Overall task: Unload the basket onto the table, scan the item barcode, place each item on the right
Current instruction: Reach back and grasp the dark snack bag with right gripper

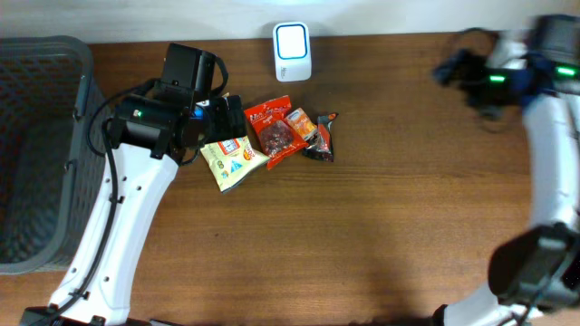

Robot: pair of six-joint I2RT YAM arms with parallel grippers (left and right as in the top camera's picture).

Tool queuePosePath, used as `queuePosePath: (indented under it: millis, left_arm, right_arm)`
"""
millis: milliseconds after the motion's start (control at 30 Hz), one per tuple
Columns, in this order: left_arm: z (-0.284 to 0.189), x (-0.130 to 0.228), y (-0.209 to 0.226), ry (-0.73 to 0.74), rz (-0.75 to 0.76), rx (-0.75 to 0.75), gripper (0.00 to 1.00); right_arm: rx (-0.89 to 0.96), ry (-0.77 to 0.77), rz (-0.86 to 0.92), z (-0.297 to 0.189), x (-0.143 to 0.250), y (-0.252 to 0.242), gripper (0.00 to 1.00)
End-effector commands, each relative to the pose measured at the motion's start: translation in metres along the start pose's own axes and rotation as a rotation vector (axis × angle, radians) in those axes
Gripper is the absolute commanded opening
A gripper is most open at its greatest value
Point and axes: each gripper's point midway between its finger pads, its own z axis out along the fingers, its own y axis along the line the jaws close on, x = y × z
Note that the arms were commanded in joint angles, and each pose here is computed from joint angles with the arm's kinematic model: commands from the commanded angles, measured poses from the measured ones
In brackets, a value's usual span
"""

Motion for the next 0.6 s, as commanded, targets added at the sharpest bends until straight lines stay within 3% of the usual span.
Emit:
queuePosePath:
  millis: [0,100,233,367,467,567]
  left_arm:
    - [0.000,0.000,0.000,0.001,0.007,0.002,0.99]
    - [0.000,0.000,0.000,0.001,0.007,0.002,0.99]
    - [0.000,0.000,0.000,0.001,0.007,0.002,0.99]
    - [0.000,0.000,0.000,0.001,0.007,0.002,0.99]
    - [0.000,0.000,0.000,0.001,0.007,0.002,0.99]
    - [0.000,0.000,0.000,0.001,0.007,0.002,0.99]
  right_arm:
    - [0.047,0.133,-0.148,0.071,0.040,0.032,0.68]
    - [0.080,0.218,-0.220,0.138,0.079,0.054,0.58]
    - [0.161,0.246,-0.342,0.197,0.117,0.066,0.56]
    - [0.306,0.216,-0.398,0.219,0.141,0.065,0.56]
    - [0.307,0.222,-0.435,0.228,0.155,0.074,0.56]
    - [0.351,0.188,-0.432,0.227,0.150,0.070,0.50]
